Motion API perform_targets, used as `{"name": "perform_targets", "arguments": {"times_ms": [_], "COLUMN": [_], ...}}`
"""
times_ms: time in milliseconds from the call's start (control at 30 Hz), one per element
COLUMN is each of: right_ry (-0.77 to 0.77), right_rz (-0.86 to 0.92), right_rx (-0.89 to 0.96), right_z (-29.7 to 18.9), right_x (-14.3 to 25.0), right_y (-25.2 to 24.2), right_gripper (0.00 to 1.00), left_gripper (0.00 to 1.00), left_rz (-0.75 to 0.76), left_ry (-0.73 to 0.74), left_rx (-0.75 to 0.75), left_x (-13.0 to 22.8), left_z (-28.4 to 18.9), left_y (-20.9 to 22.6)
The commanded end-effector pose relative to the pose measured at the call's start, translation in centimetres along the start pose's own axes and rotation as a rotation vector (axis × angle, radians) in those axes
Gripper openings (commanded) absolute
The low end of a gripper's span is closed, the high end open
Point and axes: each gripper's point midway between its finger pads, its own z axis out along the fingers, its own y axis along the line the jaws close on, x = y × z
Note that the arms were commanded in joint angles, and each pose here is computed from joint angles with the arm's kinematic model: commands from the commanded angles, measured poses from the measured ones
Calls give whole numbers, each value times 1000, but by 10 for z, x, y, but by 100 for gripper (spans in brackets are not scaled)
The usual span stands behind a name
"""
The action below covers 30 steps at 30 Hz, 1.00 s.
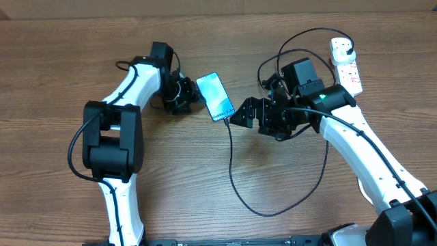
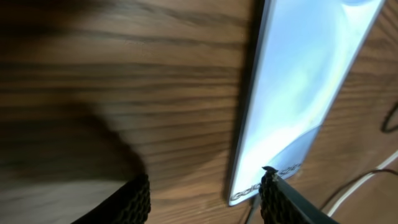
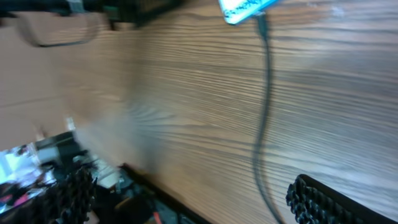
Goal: Plug charger to phone and switch on socket
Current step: 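Open both grippers and pull them away from the phone, then move the right gripper over the white power strip's switch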
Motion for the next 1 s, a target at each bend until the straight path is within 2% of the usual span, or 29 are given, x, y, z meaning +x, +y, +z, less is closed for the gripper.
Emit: {"name": "perform_targets", "arguments": {"times_ms": [0,200,233,267,433,567,667,800,967], "right_ry": [-58,-129,-155,-179,-345,-464,-528,-586,-539], "right_rz": [2,16,20,25,96,198,175,268,320], "right_rx": [135,294,332,369,586,574,597,598,567], "right_z": [-6,-37,-47,-57,-128,-187,-223,-261,-274], "right_x": [-10,-23,-28,-32,-55,-72,-85,-102,-130], "right_y": [-20,-31,-34,-37,-62,-74,-87,-114,-157], "right_gripper": [100,100,100,100,100,100,100,100,100], "left_gripper": [54,61,68,100,100,100,100,100,100], "left_rz": [117,224,233,236,229,212,198,183,176], "left_ry": [-181,-436,-480,-519,-680,-709,-690,-645,-621], "left_rx": [-31,-20,-26,-35,-105,-156,-188,-216,-230], "left_x": [-22,-2,4,10,56,99,115,124,125], "left_z": [-63,-173,-192,-209,-282,-310,-313,-308,-304], "left_y": [-23,-57,-58,-59,-46,-27,-16,-7,-4]}}
